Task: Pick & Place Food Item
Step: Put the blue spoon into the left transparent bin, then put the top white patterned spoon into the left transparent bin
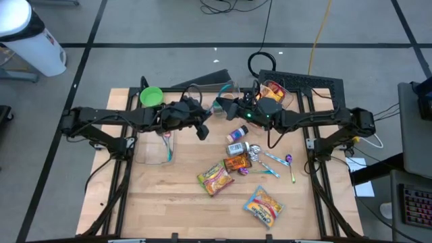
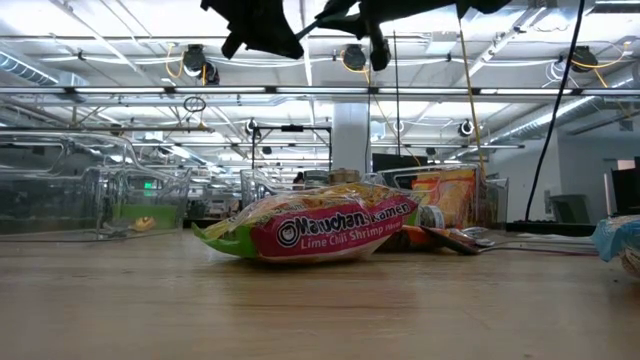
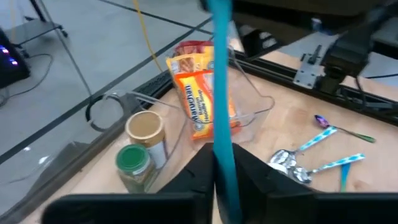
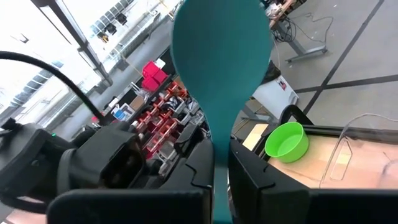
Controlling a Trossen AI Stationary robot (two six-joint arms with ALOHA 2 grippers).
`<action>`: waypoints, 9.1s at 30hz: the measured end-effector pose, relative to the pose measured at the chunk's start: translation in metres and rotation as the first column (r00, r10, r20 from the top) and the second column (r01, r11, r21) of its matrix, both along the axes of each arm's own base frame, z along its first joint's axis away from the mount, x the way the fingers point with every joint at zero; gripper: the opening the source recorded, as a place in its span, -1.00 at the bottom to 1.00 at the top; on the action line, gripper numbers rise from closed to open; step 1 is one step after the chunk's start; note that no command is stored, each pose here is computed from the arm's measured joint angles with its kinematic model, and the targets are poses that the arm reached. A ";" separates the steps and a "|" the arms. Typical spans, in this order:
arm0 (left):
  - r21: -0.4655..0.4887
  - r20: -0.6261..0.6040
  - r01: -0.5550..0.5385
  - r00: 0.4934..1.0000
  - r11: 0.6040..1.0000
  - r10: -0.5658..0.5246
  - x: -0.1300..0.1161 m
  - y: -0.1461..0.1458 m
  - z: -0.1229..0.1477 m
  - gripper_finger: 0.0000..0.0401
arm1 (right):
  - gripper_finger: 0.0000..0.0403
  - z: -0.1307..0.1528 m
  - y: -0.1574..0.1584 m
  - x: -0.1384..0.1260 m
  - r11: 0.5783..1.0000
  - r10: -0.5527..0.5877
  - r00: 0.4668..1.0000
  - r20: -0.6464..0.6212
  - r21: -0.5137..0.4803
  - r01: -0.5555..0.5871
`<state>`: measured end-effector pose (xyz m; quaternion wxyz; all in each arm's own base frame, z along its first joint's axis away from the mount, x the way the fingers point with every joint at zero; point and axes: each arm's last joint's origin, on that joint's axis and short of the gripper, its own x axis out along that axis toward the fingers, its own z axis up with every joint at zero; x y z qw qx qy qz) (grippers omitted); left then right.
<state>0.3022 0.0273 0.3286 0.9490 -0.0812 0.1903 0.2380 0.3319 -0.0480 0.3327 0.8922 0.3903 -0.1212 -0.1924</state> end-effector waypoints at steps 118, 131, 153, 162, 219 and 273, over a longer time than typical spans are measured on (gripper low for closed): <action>-0.560 -0.711 -0.809 0.580 0.178 0.399 -0.097 -0.029 -0.134 -0.94 | -0.05 -0.045 -0.041 -0.145 0.901 0.420 0.907 -0.031 -0.109 -0.421; -0.534 -0.759 -0.832 0.551 0.151 0.346 -0.106 -0.020 -0.152 -0.94 | -0.14 -0.045 -0.041 -0.145 0.901 0.425 0.905 -0.021 -0.087 -0.425; -0.551 -0.760 -0.819 0.571 0.160 0.310 -0.111 -0.021 -0.168 -0.86 | -0.15 -0.045 -0.041 -0.145 0.902 0.424 0.906 -0.017 -0.079 -0.424; -0.550 -0.761 -0.821 0.569 0.156 0.313 -0.111 -0.021 -0.168 -0.82 | -0.15 -0.046 -0.041 -0.145 0.902 0.424 0.906 -0.018 -0.079 -0.424; -0.491 0.636 0.229 0.753 0.840 0.167 -0.120 0.011 0.003 -0.49 | -0.15 -0.045 -0.040 -0.145 0.902 0.429 0.903 0.003 -0.041 -0.429; -0.109 0.066 0.477 0.879 0.872 -0.472 -0.012 -0.004 0.028 -0.49 | -0.15 0.024 0.105 -0.096 0.831 0.386 0.403 -0.830 0.123 -0.543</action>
